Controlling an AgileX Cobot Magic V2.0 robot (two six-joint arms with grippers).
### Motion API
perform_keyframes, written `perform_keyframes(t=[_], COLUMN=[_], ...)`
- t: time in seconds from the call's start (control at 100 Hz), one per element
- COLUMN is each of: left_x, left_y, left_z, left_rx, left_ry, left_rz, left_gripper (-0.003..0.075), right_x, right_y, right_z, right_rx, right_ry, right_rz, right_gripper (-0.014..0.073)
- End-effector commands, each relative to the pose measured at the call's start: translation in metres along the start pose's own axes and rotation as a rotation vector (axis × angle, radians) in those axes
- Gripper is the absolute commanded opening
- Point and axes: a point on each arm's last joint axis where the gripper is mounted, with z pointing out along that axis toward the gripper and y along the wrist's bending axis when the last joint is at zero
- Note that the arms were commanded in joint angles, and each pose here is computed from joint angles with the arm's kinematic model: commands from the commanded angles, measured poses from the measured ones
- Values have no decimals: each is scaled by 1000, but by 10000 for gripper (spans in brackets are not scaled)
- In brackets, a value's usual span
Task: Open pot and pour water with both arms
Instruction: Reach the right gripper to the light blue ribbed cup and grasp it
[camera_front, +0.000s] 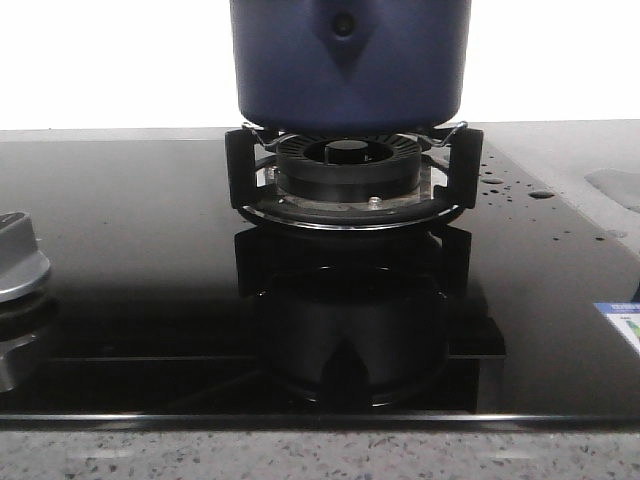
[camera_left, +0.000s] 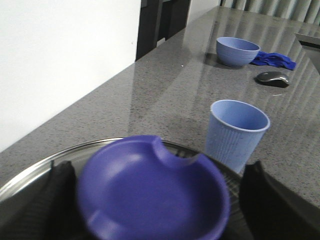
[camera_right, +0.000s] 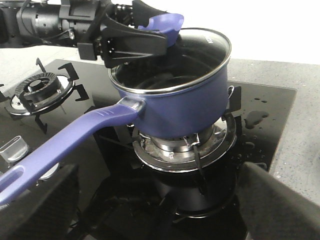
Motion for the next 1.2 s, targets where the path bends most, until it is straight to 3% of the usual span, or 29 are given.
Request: perform_keyframes(t=[0.0, 0.19, 0.29, 0.69, 0.99, 1.19], left_x=[-29, -30, -34, -92, -119, -124], left_y=[-16, -17, -20, -49, -76, -83], left_z=[-5, -5, -7, -66, -100, -104], left_rx=[29, 37, 49, -18, -23, -20], left_ry=[-102, -109, -127, -250, -312, -322], left_rz=[4, 2, 2, 148, 224, 231], left_gripper=[475, 288, 242, 242, 242, 242], right_x=[-15, -17, -20, -35, -28, 3], right_y=[1, -1, -4, -26, -39, -56], right_z=[-2, -2, -3, -11, -12, 4], right_rx=[7, 26, 56, 364, 499, 535], right_ry=[-80, -110, -138, -260, -210, -182], right_rz=[3, 3, -9, -301, -330, -239], right_gripper=[584, 584, 584, 584, 586, 586])
